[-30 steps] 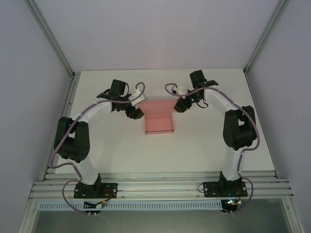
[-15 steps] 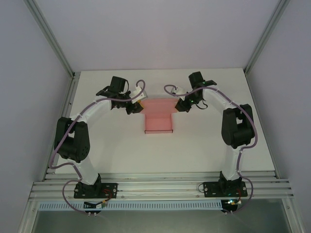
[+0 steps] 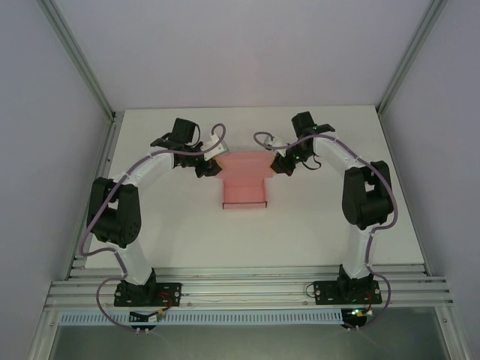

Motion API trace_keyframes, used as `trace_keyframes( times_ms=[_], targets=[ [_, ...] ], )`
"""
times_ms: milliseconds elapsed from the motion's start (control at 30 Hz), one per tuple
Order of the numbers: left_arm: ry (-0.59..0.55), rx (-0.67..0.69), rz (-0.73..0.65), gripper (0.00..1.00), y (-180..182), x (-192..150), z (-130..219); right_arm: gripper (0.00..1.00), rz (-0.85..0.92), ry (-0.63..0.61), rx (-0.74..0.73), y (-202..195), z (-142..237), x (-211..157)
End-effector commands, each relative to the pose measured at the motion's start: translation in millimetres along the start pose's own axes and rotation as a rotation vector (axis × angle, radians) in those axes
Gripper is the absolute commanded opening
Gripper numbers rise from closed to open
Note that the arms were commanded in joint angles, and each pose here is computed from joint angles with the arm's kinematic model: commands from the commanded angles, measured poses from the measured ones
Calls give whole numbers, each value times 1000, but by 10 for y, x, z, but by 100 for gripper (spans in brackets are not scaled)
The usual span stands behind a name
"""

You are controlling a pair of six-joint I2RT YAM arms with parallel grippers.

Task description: Assemble paper box

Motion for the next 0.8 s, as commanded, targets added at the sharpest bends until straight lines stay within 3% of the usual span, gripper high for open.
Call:
trace_keyframes(
  times_ms=[0, 233, 500, 633, 767],
  targets=[
    [20, -9, 47, 35, 118, -110, 4, 0, 77, -69, 51, 201, 108, 115],
    [23, -43, 51, 34, 104, -122, -27, 0, 106, -52, 60, 213, 83, 67],
    [-19, -60, 17, 17, -22, -18, 67, 0, 76, -45, 32, 120, 53, 78],
    [17, -14, 26, 1, -27, 38, 67, 0, 12, -37, -79, -38, 66, 150],
    [16, 157, 102, 0, 135, 170, 35, 0, -85, -13, -319, -288, 89, 251]
  ],
)
Point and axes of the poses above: each hand's point on the last joint's axis, 136 mm out from that joint toward the fingers, its own z axis back along the fingers, its own y axis along the line the jaws close on, x = y × z, the point moved 2 cm from there along z, back along the fingers, and after that the axes turned 3 degrees about z, right-handed, at the moved point
